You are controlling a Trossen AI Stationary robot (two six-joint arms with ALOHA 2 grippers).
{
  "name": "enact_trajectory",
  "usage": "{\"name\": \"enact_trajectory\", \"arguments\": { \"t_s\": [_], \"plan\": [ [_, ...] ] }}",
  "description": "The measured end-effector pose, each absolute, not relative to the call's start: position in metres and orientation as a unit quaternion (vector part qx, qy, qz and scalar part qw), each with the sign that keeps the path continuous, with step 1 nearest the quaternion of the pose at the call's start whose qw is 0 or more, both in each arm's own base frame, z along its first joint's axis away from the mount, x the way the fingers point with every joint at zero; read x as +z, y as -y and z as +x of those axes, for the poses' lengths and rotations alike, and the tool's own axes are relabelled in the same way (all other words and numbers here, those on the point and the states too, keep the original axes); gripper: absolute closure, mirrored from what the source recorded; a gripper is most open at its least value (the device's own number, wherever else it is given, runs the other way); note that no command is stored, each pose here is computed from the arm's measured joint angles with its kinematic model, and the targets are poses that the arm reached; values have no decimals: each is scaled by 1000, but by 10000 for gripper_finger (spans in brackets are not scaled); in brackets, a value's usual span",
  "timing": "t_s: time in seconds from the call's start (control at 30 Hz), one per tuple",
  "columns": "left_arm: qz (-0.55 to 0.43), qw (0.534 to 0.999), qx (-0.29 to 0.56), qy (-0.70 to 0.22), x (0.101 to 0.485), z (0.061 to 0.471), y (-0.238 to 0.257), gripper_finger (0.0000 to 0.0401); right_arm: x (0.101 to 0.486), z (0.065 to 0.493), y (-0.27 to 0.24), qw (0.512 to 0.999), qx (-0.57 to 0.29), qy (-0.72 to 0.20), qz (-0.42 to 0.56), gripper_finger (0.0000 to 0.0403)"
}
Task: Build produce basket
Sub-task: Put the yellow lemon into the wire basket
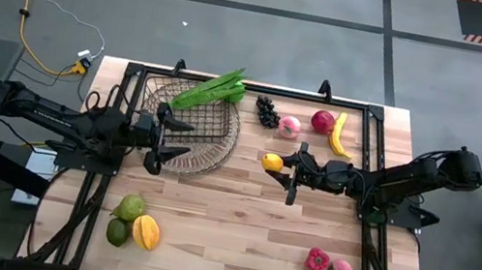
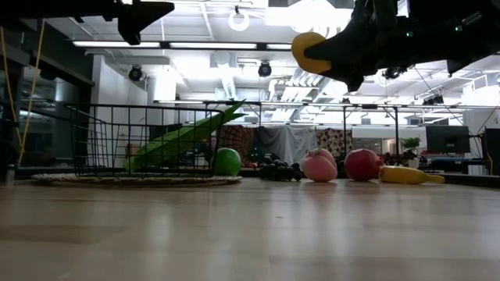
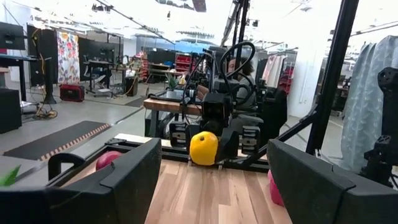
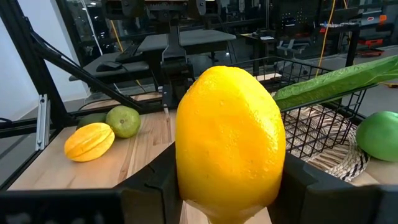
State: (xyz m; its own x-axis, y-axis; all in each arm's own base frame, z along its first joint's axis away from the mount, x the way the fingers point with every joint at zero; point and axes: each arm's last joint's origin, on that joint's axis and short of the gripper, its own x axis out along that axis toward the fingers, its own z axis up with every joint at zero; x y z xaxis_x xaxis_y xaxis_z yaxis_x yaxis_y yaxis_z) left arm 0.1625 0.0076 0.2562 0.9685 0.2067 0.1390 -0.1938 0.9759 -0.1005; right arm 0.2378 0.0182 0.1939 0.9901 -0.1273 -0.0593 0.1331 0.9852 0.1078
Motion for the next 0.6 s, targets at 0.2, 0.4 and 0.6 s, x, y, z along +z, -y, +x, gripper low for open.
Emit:
{"name": "enact_trajectory", "arguments": {
  "t_s": [0.2, 0.4, 0.6],
  "plan": [
    [-33, 992, 102, 61, 257, 151, -7, 119, 194, 238, -18, 996, -66, -26, 60, 247],
    [-32, 990, 106, 82, 253, 139, -8, 119, 194, 238, -18, 996, -66, -26, 60, 247],
    [-36, 986, 112, 116, 249, 122, -8, 119, 194, 238, -18, 996, -66, -26, 60, 247]
  ]
}}
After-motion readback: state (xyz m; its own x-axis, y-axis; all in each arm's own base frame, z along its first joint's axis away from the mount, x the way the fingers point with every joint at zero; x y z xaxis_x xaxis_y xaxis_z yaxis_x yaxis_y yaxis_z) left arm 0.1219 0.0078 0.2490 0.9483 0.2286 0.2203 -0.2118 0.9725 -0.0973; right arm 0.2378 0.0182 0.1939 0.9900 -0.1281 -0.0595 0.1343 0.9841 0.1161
